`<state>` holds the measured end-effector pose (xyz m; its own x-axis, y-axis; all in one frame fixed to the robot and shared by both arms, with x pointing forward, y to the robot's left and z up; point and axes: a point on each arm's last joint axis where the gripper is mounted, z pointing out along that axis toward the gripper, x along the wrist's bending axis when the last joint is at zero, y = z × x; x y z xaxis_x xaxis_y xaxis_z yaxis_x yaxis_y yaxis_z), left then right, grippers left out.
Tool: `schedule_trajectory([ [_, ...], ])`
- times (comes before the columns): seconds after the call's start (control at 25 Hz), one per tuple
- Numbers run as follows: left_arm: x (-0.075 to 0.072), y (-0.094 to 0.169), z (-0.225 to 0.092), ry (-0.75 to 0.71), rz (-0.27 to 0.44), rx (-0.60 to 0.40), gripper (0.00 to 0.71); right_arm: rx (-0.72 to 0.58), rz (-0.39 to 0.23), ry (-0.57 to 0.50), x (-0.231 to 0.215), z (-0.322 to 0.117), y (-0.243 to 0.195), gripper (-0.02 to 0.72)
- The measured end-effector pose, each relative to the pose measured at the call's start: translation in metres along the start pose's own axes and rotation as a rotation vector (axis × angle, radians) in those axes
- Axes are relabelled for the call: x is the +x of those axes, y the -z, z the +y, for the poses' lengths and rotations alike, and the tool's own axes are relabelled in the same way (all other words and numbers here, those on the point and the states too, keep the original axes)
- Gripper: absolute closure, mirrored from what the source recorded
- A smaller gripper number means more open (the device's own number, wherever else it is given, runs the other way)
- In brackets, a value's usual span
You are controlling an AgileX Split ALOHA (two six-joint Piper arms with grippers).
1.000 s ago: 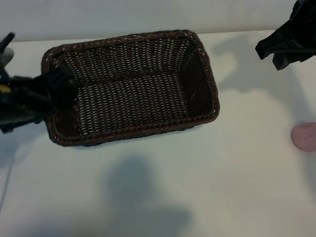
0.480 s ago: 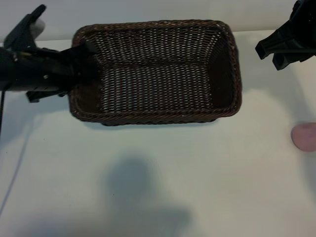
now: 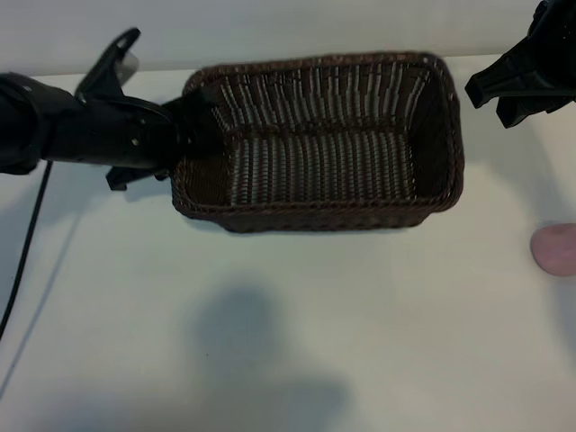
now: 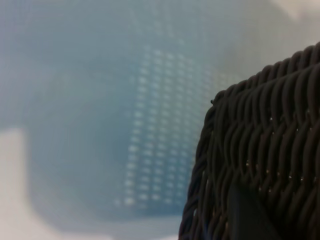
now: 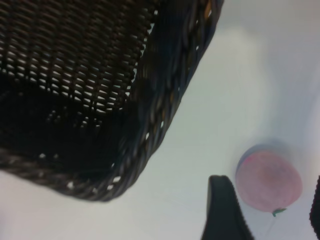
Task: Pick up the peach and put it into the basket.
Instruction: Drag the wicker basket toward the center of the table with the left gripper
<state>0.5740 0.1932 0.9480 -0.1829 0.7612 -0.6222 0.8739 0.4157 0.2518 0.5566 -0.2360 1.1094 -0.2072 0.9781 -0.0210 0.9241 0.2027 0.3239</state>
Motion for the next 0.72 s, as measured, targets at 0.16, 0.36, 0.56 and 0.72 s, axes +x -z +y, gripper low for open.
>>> schedule_trajectory([
  [0.16, 0.012, -0.017, -0.002, 0.017, 0.034, 0.03, 0.421, 0.0, 0.001, 0.0, 0.0, 0.0, 0.0, 0.283],
  [0.36, 0.018, -0.024, -0.003, -0.001, 0.053, 0.034, 0.421, 0.0, 0.001, 0.0, 0.0, 0.0, 0.0, 0.283],
  [0.56, 0.018, -0.024, -0.001, -0.036, 0.06, 0.017, 0.421, 0.0, 0.001, 0.0, 0.0, 0.0, 0.0, 0.283],
  [0.72, 0.018, -0.024, -0.001, -0.055, 0.06, 0.018, 0.421, 0.0, 0.001, 0.0, 0.0, 0.0, 0.0, 0.283],
])
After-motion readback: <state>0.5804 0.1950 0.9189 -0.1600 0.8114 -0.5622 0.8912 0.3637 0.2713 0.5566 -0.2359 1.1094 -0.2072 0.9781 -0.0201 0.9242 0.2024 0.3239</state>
